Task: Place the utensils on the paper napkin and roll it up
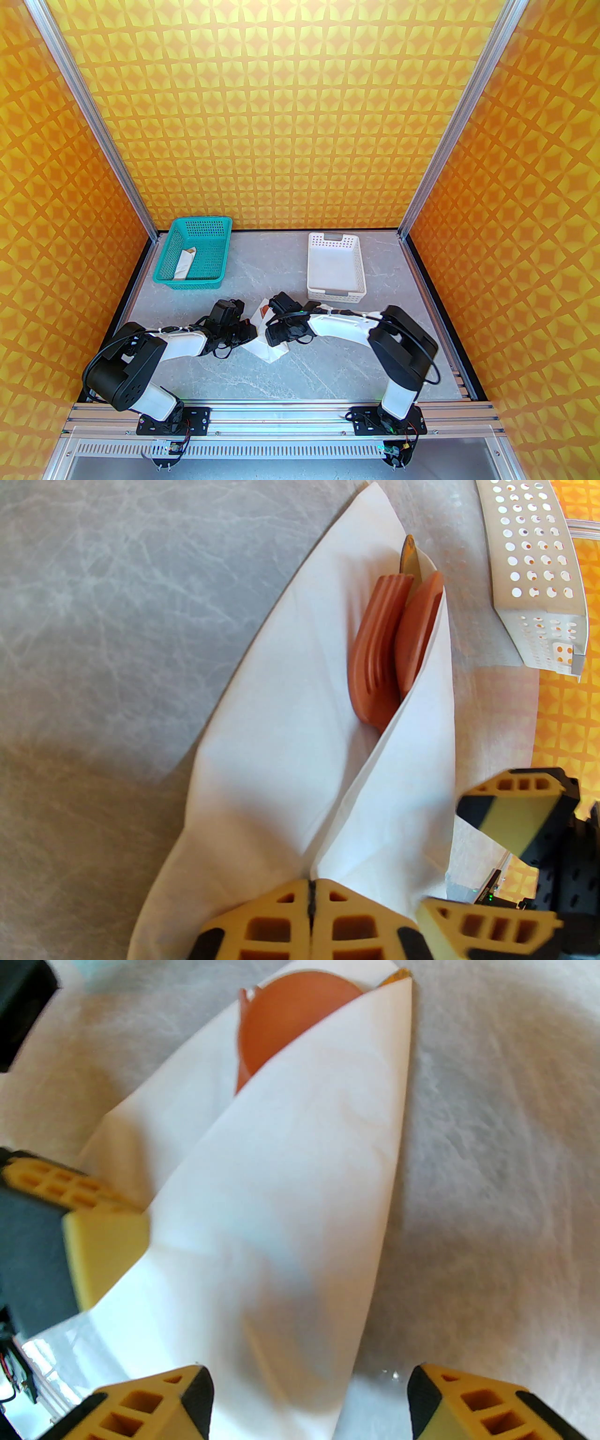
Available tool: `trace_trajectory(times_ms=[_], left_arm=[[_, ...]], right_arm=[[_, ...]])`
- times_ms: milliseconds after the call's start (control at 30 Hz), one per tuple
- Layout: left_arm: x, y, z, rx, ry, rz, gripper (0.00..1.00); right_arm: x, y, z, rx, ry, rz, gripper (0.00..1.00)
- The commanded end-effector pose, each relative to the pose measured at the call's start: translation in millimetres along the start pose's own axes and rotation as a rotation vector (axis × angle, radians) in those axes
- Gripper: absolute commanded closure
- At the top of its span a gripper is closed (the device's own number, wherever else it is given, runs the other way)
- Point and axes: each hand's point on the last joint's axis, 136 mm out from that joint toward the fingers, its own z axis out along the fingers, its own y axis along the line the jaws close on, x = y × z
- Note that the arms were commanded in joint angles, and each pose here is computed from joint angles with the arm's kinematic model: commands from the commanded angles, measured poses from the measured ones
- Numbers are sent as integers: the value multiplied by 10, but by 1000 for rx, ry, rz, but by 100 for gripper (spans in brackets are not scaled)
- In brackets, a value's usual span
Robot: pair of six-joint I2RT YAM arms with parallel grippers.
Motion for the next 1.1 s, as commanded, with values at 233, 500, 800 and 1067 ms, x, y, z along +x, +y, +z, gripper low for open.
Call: trace_trajectory(times_ms=[233,500,800,1067], left_arm=[[272,421,30,-153,82,-42,100],[262,410,27,-152,81,-39,100],[265,410,22,-152,80,-38,100],[275,418,20,-154,82,-39,100]], right_arm=[[-171,83,86,17,-14,-13,29],[-153,49,296,54,31,-36,30],[77,-197,386,156,91,-38,38],[220,-430,342,231,114,-31,44]])
